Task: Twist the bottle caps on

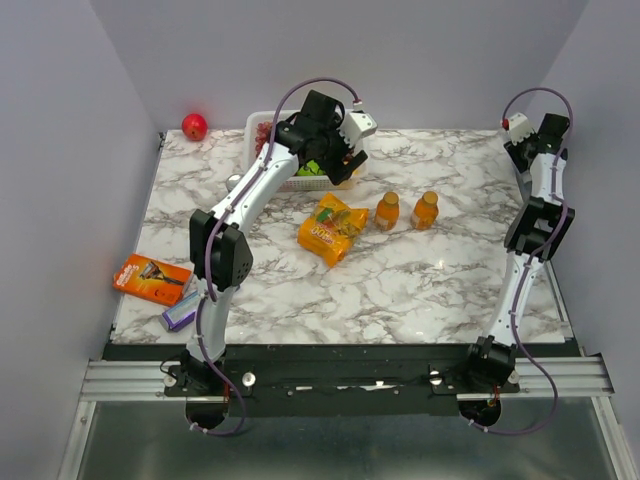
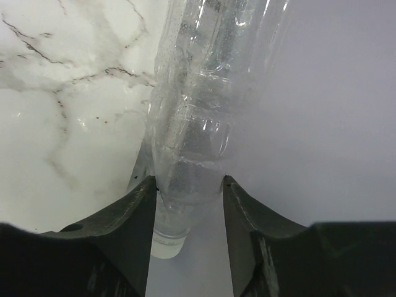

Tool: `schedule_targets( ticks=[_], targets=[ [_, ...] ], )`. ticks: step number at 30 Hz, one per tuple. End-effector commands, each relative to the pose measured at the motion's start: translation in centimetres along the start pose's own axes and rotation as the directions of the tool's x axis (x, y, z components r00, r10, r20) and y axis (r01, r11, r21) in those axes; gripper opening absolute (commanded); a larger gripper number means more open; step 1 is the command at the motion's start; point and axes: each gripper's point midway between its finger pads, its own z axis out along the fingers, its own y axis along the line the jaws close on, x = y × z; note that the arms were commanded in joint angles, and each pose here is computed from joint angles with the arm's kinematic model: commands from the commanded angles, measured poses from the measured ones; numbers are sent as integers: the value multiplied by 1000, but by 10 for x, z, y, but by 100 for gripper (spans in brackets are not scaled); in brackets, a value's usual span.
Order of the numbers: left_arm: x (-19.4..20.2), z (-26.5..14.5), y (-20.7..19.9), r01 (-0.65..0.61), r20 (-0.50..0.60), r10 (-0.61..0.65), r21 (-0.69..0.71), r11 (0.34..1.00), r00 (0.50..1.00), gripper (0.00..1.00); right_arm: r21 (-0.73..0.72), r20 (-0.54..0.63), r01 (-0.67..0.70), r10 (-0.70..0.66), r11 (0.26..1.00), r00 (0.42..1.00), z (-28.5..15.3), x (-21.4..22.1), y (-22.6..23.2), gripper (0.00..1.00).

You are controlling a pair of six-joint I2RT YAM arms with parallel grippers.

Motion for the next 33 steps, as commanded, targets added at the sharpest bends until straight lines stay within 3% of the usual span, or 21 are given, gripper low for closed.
schedule_targets(
  ticks=[1,5,7,9,11,16,23,26,27,29,33],
  targets=[
    [10,-1,-1,9,-33,-9,5,1000,999,99,-57,-19,-24,23,998,1000,-9,10,7,40],
    [7,-1,-1,7,-24,-7,3,1000,1000,99,-66,-22,-22,20,998,1000,-10,10,10,29],
    [6,-1,-1,5,-21,-5,4,1000,1000,99,-96,-43,5,-10,995,999,-13,13,23,0],
    [6,-1,-1,4,-22,-4,4,1000,1000,99,-41,-15,36,-37,998,999,-31,-4,11,0],
    [7,-1,-1,10,-24,-10,5,1000,1000,99,-70,-11,39,-40,997,999,-35,-2,31,1],
    [4,-1,-4,12,-14,-11,18,1000,1000,99,-12,105,16,-15,1000,994,-78,-57,13,0],
    [-4,-5,-5,-8,17,7,31,999,1000,99,-35,192,52,-45,998,980,-113,-92,22,0],
    [-13,-13,-9,-65,51,61,63,996,997,99,-98,213,118,-95,988,972,-123,-91,49,0],
    [-14,-16,-12,-76,47,72,81,994,996,99,-83,284,177,-147,981,948,-149,-111,46,1],
    [-31,-27,-12,-95,91,87,92,991,992,99,-143,306,230,-178,963,935,-159,-105,83,0],
    [-50,-48,-21,-57,153,37,128,990,987,99,-153,457,419,-312,895,833,-209,-118,135,0]
  ],
)
